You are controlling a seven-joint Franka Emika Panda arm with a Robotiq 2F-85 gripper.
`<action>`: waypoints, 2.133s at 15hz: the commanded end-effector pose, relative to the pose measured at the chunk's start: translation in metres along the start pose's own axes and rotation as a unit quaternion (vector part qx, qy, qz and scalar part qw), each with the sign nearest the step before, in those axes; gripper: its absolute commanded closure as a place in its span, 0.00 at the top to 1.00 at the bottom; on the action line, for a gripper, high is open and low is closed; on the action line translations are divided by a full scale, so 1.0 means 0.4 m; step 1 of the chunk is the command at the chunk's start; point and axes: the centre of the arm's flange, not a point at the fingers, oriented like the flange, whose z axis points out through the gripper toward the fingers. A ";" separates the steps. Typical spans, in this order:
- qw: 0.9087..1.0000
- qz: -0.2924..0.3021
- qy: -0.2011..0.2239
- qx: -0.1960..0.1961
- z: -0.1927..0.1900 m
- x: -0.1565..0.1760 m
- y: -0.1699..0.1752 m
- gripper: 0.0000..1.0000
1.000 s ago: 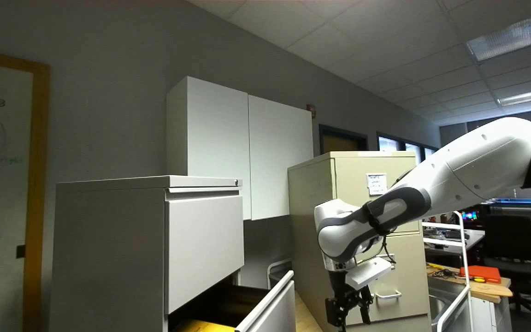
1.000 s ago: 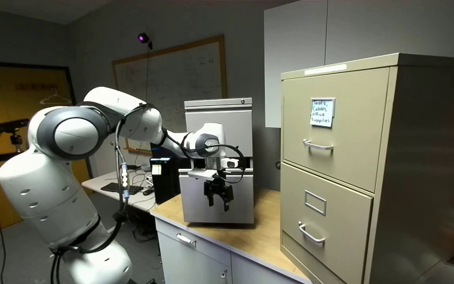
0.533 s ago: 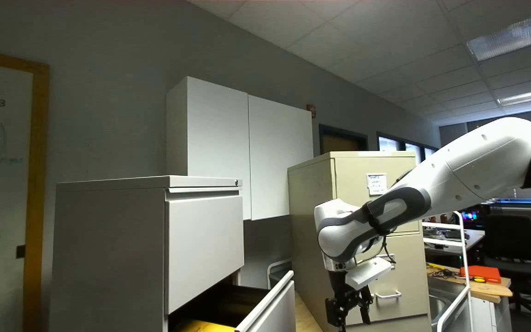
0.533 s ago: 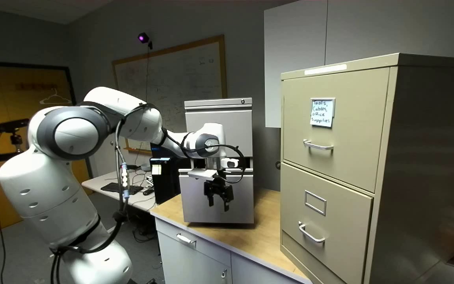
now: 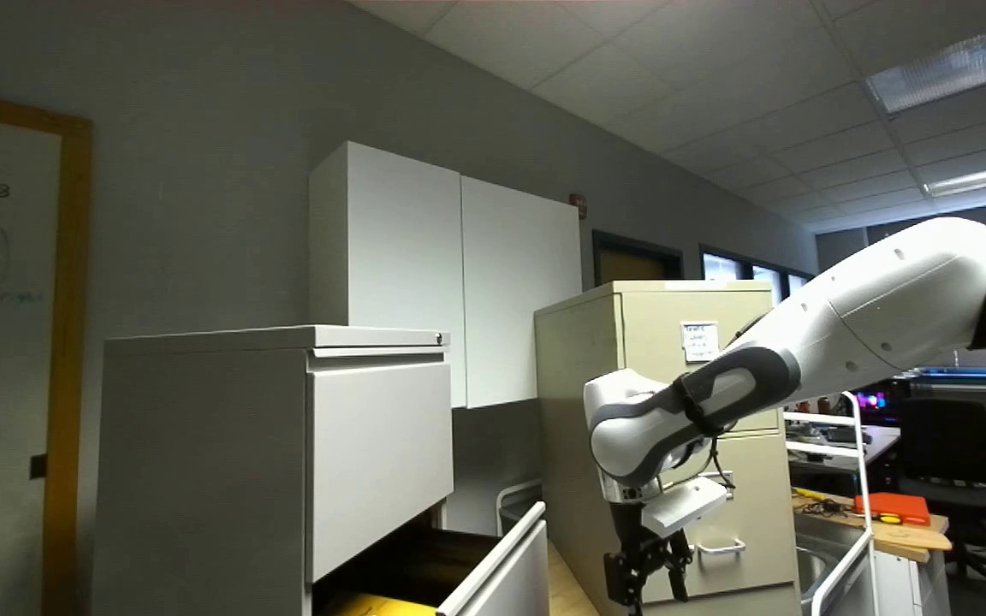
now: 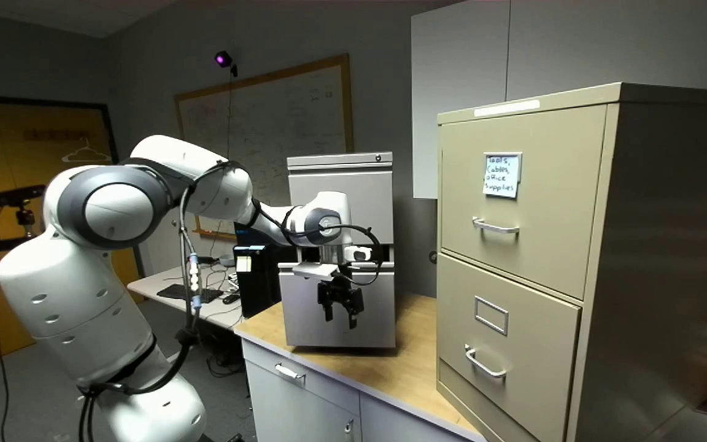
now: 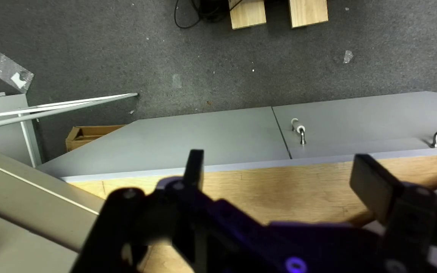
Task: Close the bottom drawer of the cabinet to the left.
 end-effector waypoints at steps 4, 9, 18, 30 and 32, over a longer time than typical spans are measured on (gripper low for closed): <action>1.000 0.000 0.000 0.000 0.000 0.000 0.000 1.00; 1.000 0.021 0.020 -0.001 0.019 0.020 0.016 1.00; 0.981 0.097 0.128 0.107 -0.034 0.109 0.075 0.52; 0.930 0.219 0.120 0.271 -0.117 0.168 0.019 0.00; 0.921 0.216 0.126 0.298 -0.126 0.180 0.004 0.00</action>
